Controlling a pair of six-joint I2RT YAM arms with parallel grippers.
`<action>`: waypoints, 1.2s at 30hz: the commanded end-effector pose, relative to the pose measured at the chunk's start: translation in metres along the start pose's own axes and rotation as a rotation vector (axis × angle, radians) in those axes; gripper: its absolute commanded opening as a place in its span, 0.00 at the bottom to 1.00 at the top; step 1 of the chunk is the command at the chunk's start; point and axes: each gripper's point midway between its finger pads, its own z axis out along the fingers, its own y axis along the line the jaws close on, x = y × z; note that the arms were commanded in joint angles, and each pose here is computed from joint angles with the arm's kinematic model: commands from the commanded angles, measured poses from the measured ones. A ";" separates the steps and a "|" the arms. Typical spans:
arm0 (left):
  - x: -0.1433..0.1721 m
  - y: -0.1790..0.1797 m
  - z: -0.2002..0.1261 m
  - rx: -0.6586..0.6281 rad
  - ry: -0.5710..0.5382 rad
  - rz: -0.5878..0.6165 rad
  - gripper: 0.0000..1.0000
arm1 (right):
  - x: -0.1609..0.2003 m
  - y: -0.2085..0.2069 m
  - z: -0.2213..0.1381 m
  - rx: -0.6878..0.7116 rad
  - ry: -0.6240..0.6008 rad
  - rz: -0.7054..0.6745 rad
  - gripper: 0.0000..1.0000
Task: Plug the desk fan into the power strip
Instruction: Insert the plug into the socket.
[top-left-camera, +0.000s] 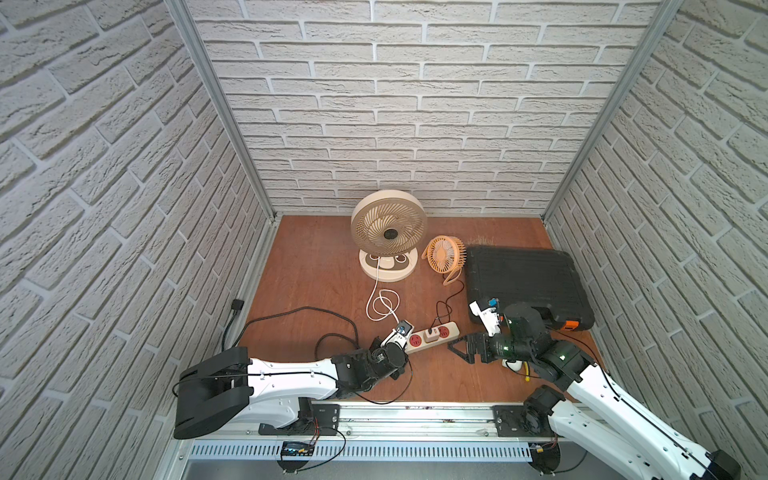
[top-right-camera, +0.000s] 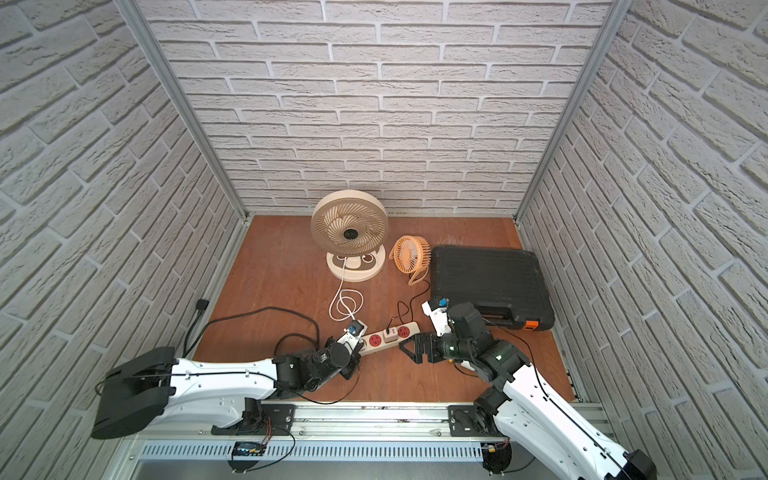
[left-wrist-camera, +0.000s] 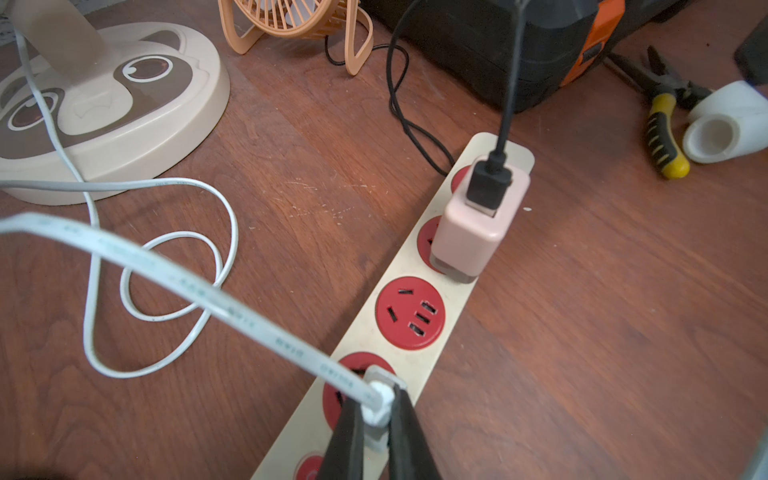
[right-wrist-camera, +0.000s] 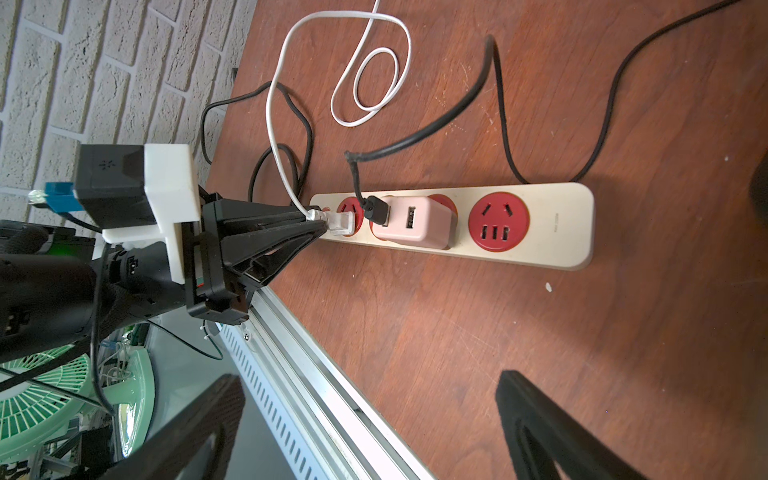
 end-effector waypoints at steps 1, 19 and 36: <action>0.102 0.008 -0.001 0.022 0.345 0.083 0.00 | -0.013 0.009 -0.003 -0.029 -0.041 -0.045 0.99; 0.136 0.011 -0.010 -0.041 0.403 0.001 0.00 | -0.017 0.011 -0.003 -0.016 -0.033 -0.045 0.99; 0.043 0.018 -0.016 -0.028 0.232 0.006 0.43 | -0.022 0.013 -0.008 -0.005 -0.053 -0.056 0.99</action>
